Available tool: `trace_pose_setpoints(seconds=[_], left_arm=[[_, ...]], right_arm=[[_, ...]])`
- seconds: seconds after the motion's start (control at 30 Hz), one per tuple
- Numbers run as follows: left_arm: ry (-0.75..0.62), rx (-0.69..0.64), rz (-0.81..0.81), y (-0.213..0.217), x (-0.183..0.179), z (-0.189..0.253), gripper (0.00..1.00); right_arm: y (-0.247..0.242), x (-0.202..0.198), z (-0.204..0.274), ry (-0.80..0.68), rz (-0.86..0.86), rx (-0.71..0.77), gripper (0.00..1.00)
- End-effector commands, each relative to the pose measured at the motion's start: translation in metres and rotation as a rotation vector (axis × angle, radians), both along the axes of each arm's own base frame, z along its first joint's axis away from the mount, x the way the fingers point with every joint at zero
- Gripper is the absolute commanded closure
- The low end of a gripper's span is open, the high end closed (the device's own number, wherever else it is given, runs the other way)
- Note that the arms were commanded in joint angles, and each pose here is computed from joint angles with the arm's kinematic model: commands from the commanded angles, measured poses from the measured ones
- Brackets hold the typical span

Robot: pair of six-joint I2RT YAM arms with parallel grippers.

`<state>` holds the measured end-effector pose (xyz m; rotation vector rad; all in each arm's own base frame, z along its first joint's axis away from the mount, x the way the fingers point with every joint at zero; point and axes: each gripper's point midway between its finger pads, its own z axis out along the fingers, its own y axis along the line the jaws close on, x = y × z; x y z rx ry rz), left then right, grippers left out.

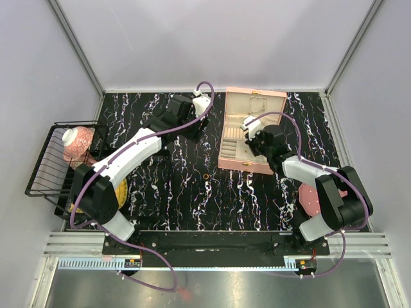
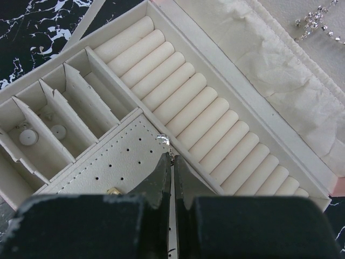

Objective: Organize the mixed jewelry

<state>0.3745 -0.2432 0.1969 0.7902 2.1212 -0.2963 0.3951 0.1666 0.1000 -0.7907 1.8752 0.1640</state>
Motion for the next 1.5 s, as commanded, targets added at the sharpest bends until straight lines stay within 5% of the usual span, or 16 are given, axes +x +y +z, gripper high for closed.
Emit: trace_pose_setpoints(seconds=[0.0,1.47], left_arm=[[-0.019,-0.048,0.002,-0.006,0.007,0.006,0.36],[-0.01,-0.04,0.002,-0.004,0.005,-0.002,0.36]], right_arm=[[0.004,-0.002,0.009,-0.032,0.007,0.002,0.99],[0.009,0.014,0.017,-0.086,-0.02,0.002,0.99]])
